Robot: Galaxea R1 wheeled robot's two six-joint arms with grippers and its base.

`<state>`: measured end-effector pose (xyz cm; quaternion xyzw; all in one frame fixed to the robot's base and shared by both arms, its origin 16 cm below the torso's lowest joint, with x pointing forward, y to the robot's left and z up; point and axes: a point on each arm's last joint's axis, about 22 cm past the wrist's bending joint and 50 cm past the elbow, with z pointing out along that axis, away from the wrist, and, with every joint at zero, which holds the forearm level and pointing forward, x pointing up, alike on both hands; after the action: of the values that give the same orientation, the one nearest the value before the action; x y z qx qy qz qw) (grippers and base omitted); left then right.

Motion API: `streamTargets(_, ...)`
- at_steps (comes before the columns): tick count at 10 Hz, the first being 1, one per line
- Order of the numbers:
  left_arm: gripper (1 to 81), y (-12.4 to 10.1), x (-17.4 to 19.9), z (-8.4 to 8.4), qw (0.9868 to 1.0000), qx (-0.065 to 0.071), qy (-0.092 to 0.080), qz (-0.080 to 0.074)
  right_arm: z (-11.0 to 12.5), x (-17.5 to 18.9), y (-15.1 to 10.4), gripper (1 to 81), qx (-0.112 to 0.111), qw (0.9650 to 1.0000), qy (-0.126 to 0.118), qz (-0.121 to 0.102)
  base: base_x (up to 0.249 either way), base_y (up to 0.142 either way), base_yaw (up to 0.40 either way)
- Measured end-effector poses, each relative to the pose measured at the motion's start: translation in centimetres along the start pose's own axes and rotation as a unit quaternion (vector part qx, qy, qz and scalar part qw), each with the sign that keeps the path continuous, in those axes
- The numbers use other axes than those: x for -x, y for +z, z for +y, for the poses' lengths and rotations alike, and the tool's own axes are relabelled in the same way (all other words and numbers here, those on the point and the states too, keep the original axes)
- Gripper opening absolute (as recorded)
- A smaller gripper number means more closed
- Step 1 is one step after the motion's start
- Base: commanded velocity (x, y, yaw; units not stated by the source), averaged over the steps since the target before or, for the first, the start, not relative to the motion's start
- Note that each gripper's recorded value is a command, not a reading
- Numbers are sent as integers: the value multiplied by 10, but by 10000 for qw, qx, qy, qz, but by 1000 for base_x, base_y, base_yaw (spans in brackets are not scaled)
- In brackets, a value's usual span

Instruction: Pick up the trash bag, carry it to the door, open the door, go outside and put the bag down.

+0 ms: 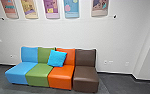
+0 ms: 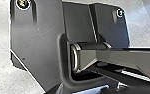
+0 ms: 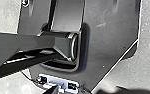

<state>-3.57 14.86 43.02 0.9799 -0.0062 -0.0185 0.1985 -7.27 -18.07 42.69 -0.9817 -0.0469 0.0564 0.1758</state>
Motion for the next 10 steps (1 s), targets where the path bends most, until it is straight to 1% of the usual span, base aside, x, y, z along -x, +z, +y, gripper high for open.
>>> streamTargets(1,811,0,2,-1,10000,-3,-9,-6,1,3,0,811,3,10000,6,-16,0,0,0)
streamTargets(2,811,-2,3,-6,10000,-28,-27,-16,2,4,-1,811,-4,10000,5,-25,0,0,0)
streamTargets(4,811,-10,3,-28,9999,-143,-74,-10,3,4,-5,811,-77,10000,-1,-27,0,0,0)
streamTargets(5,811,-14,3,-35,9999,-136,-94,-13,0,4,-7,811,-166,9999,-8,-33,0,0,0)
streamTargets(6,811,-17,3,-33,9999,-44,-105,-8,-3,4,-10,811,-257,9997,-14,-24,0,0,0)
streamTargets(7,811,-20,1,-25,9999,111,-98,5,-4,3,-14,811,-343,9994,-24,-17,0,0,0)
streamTargets(8,811,-25,1,-24,9997,207,-96,8,-3,1,-18,811,-411,9991,-32,0,0,0,0)
streamTargets(9,811,-34,2,-38,9998,173,-99,9,-3,1,-25,811,-505,9987,-35,12,0,0,0)
streamTargets(10,811,-42,1,-58,9999,58,-106,17,-2,0,-31,811,-577,9983,-45,21,0,0,0)
